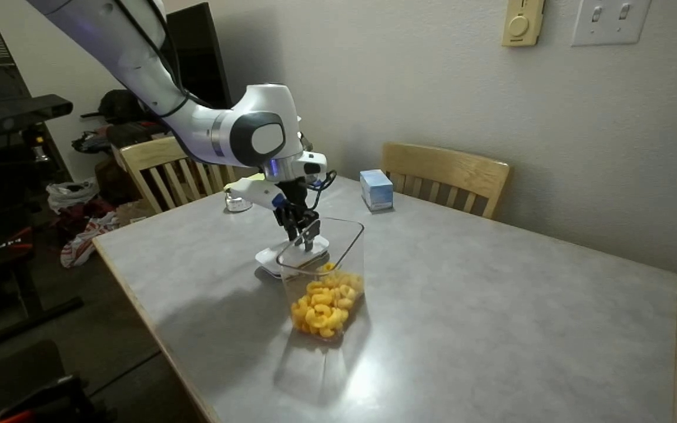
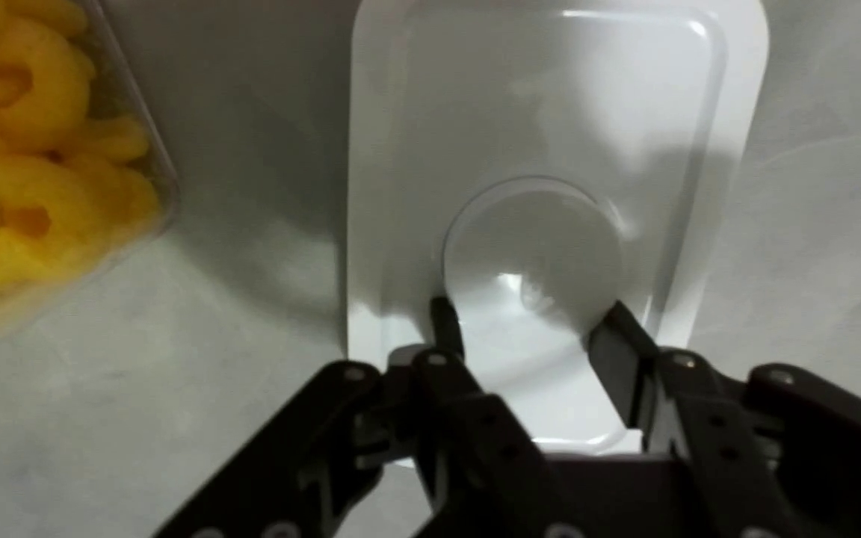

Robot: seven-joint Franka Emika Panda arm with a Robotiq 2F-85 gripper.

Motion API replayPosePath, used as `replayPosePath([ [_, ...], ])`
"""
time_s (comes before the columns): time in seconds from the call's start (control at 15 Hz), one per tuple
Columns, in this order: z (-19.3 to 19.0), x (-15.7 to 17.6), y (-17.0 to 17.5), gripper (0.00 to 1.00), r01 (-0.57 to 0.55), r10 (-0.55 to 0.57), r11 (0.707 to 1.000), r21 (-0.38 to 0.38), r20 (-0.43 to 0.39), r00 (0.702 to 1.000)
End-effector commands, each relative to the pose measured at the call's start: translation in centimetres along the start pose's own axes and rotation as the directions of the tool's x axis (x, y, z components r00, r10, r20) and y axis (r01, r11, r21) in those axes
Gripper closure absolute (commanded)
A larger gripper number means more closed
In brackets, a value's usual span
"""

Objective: Put the white lid on the container

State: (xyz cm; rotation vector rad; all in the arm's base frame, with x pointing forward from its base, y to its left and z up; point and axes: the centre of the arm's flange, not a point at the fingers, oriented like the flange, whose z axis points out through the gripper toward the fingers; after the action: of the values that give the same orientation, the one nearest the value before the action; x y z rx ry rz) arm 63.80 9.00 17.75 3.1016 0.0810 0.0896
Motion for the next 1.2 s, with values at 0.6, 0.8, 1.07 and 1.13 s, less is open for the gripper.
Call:
replayPosePath([
  [0.6,-2.2,-0.2,0.6,0.78,0.028,-0.029,0.999,-0.025,-0.038,0.999],
  [0.8,-4.1,0.2,0.5,0.78,0.068,-0.071,0.996,-0.052,-0.060,0.996],
  [1.07,-8.0,1.1,0.4,0.78,0.136,-0.143,0.987,-0.080,-0.089,0.986],
  [1.13,-9.1,1.3,0.4,0.78,0.160,-0.167,0.984,-0.083,-0.096,0.981],
])
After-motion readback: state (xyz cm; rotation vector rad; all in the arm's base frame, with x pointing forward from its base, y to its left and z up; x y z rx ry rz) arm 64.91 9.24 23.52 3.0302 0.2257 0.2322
